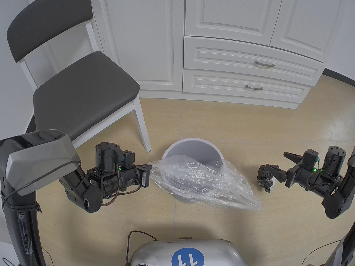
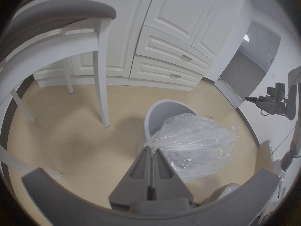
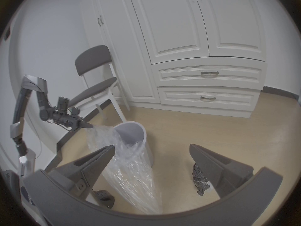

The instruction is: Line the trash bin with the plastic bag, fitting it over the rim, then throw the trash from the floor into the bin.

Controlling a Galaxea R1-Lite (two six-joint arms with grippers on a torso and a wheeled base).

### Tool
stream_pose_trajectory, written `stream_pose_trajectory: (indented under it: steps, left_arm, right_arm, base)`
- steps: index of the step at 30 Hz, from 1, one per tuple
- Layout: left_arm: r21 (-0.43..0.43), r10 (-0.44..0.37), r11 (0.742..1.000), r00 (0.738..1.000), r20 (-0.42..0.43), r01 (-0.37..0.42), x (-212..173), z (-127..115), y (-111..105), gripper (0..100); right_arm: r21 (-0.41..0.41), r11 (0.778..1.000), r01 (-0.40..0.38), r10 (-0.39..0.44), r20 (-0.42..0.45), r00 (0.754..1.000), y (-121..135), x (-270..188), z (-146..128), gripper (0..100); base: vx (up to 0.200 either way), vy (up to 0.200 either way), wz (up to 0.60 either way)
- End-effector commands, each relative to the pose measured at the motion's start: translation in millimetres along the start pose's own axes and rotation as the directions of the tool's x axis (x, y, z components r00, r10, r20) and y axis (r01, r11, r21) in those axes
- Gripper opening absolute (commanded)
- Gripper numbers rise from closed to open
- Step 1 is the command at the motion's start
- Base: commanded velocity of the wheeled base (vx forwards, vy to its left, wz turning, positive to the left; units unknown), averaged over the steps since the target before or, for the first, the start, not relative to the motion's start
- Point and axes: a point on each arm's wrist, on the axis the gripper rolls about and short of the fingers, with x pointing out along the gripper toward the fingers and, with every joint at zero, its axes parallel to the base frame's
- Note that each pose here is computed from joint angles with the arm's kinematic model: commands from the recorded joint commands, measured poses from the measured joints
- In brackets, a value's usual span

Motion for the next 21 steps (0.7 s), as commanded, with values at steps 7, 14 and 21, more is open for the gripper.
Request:
stream_pose_trajectory:
  steps: [7,14,21]
  left_arm:
    - [0.033,-0.024,0.999,0.998,-0.059,0.026,0.9,-18.9,-6.4,0]
    - [0.059,-0.041,0.997,0.999,-0.021,0.042,-11.2,-0.6,-19.9,0]
    - [-0.059,-0.049,0.997,0.996,0.077,0.054,-22.8,38.8,-77.8,0]
  right_arm:
    - [-0.047,0.970,0.240,-0.244,-0.107,0.964,66.9,70.4,-6.3,100]
    - [0.011,0.978,0.209,-0.205,-0.127,0.970,91.0,79.5,-8.8,100]
    - [0.009,0.970,0.243,-0.240,-0.116,0.964,89.6,83.6,-7.3,100]
  base:
    - [0.000,0.000,0.00]
    - [0.000,0.000,0.00]
    - [0.000,0.000,0.00]
